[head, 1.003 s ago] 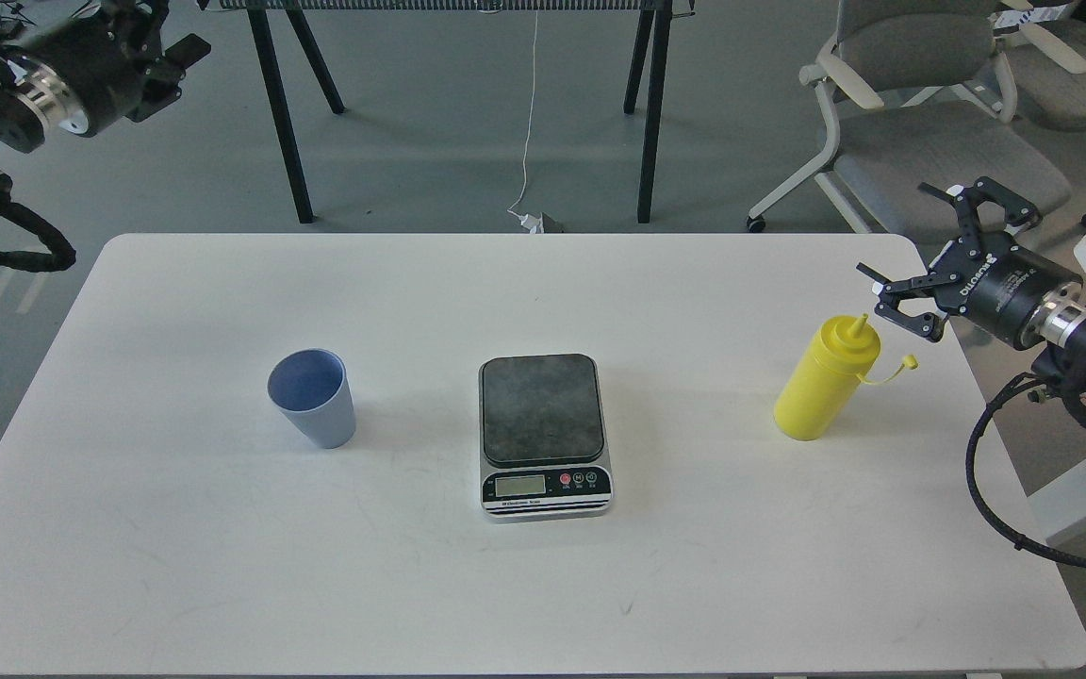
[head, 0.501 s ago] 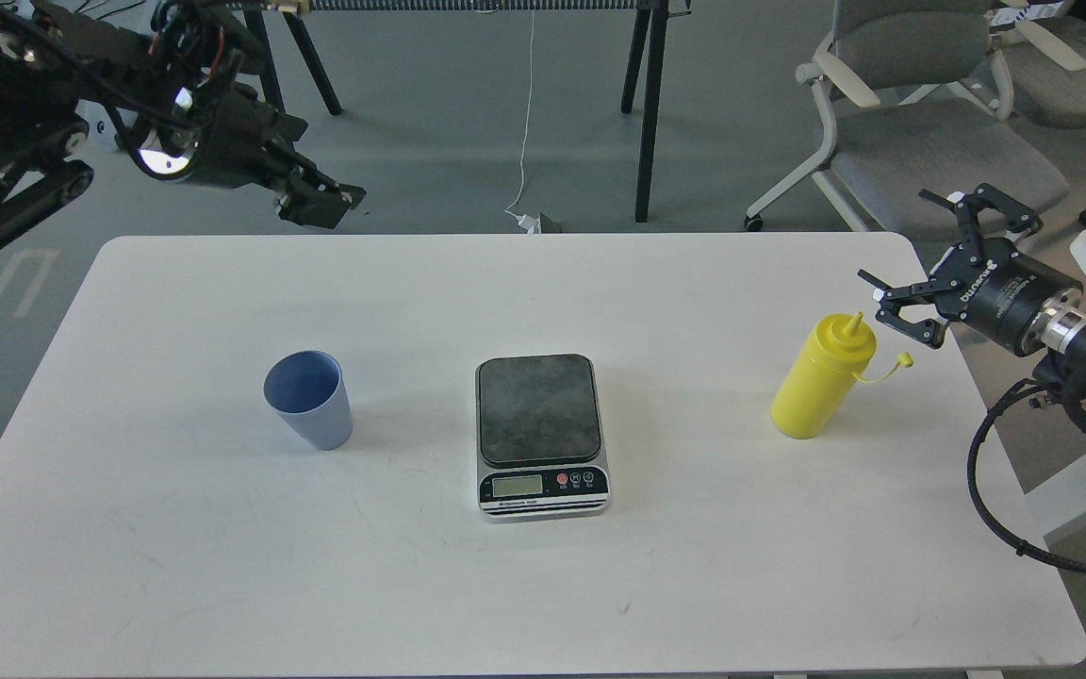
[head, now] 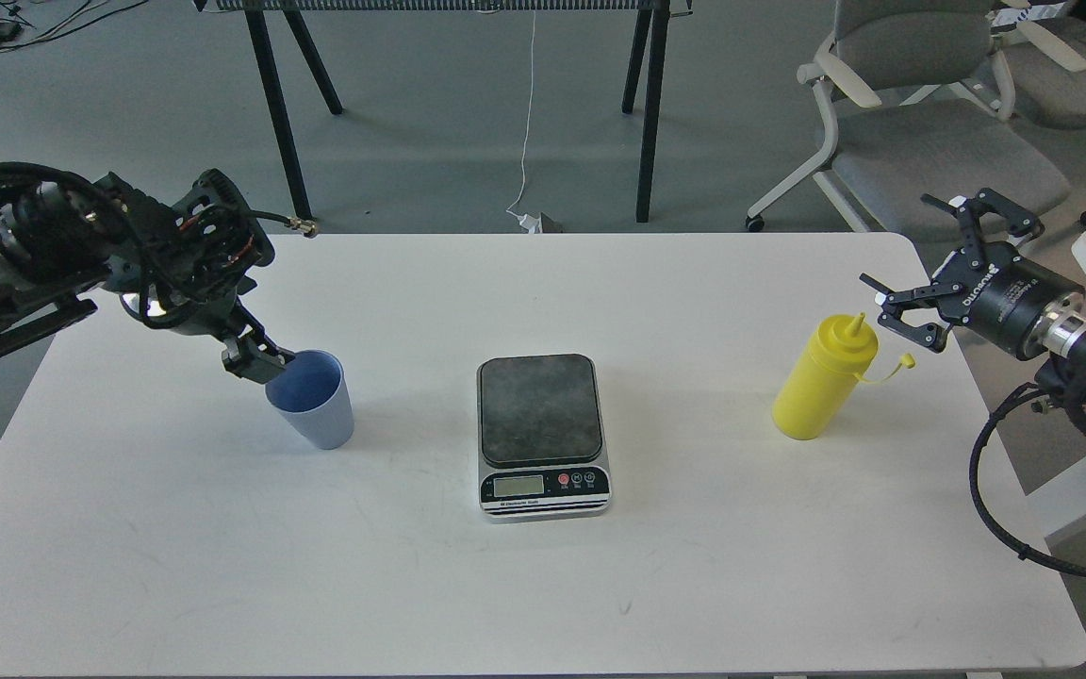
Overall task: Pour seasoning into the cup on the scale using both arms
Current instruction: 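Lower the left gripper onto the blue cup and grasp its rim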
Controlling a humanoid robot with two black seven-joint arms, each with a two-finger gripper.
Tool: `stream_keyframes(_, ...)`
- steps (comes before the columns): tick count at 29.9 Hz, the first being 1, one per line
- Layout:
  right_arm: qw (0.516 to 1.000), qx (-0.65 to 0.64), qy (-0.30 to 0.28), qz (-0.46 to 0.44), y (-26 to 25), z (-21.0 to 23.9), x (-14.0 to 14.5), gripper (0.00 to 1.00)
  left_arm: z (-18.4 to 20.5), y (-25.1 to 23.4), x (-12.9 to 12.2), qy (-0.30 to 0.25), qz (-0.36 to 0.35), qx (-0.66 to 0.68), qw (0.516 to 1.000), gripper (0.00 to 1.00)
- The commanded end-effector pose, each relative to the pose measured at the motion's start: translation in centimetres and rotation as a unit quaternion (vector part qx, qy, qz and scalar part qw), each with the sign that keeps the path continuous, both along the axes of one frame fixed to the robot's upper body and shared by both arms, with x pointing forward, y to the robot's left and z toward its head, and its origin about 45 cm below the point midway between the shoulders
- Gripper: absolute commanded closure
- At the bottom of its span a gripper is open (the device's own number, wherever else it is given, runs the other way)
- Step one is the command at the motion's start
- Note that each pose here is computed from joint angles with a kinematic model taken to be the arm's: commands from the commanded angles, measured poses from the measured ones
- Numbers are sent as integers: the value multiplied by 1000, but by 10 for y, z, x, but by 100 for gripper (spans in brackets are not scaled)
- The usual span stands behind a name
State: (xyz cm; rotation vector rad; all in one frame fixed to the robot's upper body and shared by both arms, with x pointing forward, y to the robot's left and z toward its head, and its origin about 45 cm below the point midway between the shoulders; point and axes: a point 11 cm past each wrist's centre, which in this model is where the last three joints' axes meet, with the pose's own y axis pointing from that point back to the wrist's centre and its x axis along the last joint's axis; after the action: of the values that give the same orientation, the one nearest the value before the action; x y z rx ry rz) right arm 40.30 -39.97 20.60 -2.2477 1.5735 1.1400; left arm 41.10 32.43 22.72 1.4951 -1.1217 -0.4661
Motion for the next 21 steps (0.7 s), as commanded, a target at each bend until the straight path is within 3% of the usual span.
stream_keyframes(1, 1000, 0, 1, 0, 0, -1, 0, 2, -8, 1, -4, 9, 3, -3, 1000, 1)
stream_keyframes(21, 1000, -3, 6, -5, -5, -4, -5, 2, -33, -39, -2, 29, -20, -16, 999, 1)
